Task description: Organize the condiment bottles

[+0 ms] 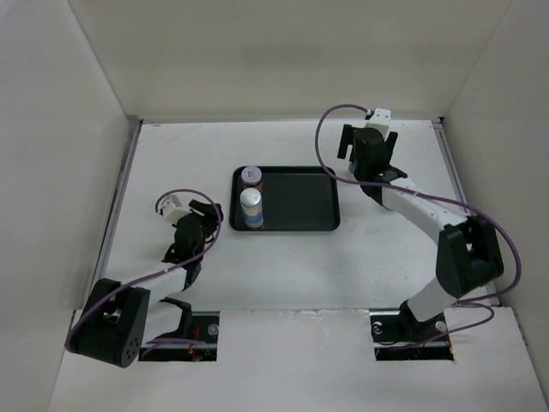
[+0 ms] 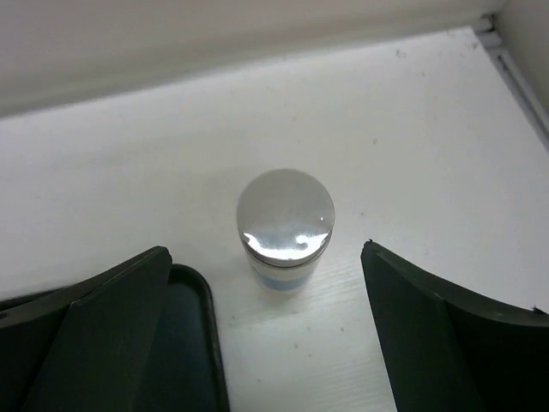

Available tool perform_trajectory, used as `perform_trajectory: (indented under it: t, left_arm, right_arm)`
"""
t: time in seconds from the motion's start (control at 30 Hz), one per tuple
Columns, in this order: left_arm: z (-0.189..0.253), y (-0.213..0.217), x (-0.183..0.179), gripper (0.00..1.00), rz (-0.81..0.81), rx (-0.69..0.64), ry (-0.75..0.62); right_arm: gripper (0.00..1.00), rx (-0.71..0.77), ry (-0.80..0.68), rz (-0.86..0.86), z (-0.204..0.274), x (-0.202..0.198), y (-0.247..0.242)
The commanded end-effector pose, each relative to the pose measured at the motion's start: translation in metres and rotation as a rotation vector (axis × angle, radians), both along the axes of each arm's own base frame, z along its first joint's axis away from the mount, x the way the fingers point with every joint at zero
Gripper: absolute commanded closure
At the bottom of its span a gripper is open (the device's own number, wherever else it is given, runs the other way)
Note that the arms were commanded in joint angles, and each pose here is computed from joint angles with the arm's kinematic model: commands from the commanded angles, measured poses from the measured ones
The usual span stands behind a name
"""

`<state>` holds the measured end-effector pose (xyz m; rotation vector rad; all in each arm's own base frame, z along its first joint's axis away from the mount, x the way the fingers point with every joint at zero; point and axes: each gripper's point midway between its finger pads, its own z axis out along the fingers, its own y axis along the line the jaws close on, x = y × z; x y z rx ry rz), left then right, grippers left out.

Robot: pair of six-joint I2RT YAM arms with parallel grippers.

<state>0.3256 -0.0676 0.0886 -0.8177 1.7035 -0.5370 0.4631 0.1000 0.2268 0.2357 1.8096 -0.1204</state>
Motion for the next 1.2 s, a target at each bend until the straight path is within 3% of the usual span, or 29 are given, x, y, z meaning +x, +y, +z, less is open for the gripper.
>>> perform_trajectory:
  t: [0.0,0.33,0.4,0.57,0.77,0.9,1.17]
  left_arm:
    - [0.017,-0.007,0.009,0.47,-0.018,-0.034,-0.060]
    - [0.018,-0.007,0.008,0.46,-0.024,-0.040,-0.065]
    - [0.019,-0.008,0.009,0.46,-0.025,-0.033,-0.067]
    - [0.019,-0.005,0.009,0.46,-0.017,-0.033,-0.070]
    - [0.019,-0.007,0.009,0.45,-0.022,-0.032,-0.067]
    - [0.016,-0.007,0.009,0.45,-0.020,-0.038,-0.061]
    - [0.018,-0.007,0.009,0.45,-0.023,-0.039,-0.068]
  right_arm:
    - [0.00,-0.059,0.060,-0.042,-0.010,0.014,-0.016]
    - [0.00,0.002,0.099,0.002,-0.040,0.063,-0.024]
    - [0.06,0.004,0.101,0.014,-0.046,0.067,-0.022]
    - [0.36,0.036,0.064,0.001,-0.037,0.060,-0.023]
    - [0.43,0.061,-0.111,-0.047,0.031,0.031,-0.035]
    - [0.43,0.067,-0.194,0.038,0.063,0.007,0.004]
    - [0.42,0.116,-0.178,0.297,0.048,-0.009,0.129]
